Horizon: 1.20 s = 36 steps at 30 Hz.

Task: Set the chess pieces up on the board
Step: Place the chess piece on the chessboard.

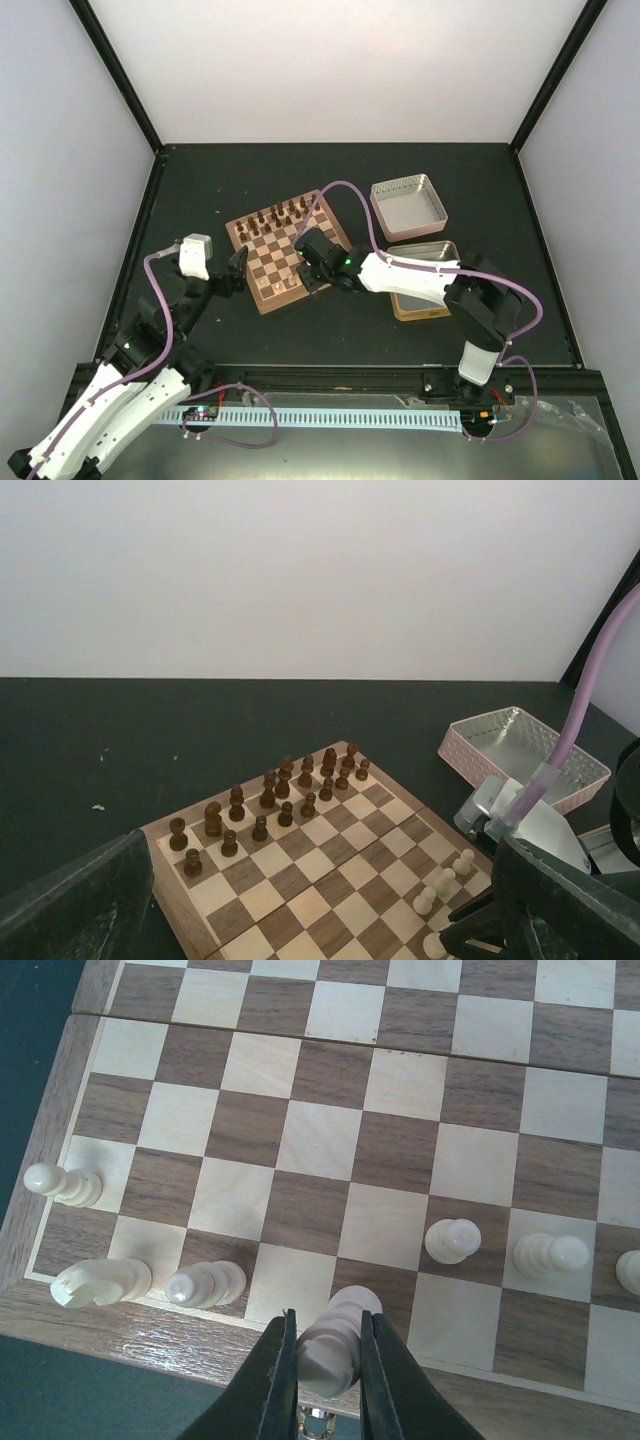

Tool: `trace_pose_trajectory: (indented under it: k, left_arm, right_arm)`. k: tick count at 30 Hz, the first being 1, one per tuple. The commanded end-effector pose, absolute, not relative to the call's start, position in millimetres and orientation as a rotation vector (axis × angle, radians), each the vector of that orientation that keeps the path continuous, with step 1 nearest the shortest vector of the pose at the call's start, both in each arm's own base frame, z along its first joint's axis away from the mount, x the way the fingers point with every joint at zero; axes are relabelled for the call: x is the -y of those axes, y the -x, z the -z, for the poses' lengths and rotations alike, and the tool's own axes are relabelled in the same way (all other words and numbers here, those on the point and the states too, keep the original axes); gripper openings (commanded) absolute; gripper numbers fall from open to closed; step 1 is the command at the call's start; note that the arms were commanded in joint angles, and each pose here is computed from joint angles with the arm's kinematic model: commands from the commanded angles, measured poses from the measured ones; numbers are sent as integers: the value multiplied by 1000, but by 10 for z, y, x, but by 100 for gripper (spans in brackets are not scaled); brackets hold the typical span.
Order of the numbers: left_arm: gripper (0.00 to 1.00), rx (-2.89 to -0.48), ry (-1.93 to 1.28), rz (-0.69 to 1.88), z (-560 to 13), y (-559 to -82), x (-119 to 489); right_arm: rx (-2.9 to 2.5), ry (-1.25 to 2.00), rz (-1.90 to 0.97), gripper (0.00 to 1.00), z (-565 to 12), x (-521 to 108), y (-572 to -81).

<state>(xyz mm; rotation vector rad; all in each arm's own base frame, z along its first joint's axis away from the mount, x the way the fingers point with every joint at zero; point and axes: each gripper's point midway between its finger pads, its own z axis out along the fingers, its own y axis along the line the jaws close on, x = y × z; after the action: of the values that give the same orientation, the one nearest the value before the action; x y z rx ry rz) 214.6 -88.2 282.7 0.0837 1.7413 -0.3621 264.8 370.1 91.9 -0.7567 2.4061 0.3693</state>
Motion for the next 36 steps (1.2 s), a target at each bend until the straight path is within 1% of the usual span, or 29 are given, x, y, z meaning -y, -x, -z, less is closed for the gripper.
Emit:
trace_pose_trajectory:
  k: [1, 8, 12, 19, 25, 28, 31, 36]
  left_arm:
    - [94, -1749, -70, 346, -2804, -2161, 853]
    - [94, -1753, -71, 351, -2793, -2161, 863]
    - [95, -1753, -69, 353, -2790, -2162, 863]
    - [95, -1757, -73, 359, -2782, -2165, 880]
    - [95, -1756, -71, 363, -2786, -2164, 881]
    - [95, -1757, -72, 366, -2784, -2168, 889]
    - [95, -1756, -73, 368, -2790, -2167, 893]
    - [95, -1754, -72, 377, -2797, -2162, 898]
  right_arm:
    - [-2385, 723, -362, 4, -888, -3726, -2698]
    - [-2401, 710, -336, 4, -765, -3695, -2708]
    - [-2414, 706, -311, 7, -696, -3658, -2706]
    - [-2430, 708, -301, 18, -639, -3639, -2691]
    - [-2429, 669, -323, 36, -785, -3627, -2686]
    - [-2420, 636, -327, 42, -906, -3606, -2704]
    - [-2405, 608, -346, 46, -1051, -3598, -2720]
    - [-2401, 506, -347, 47, -1275, -3450, -2789]
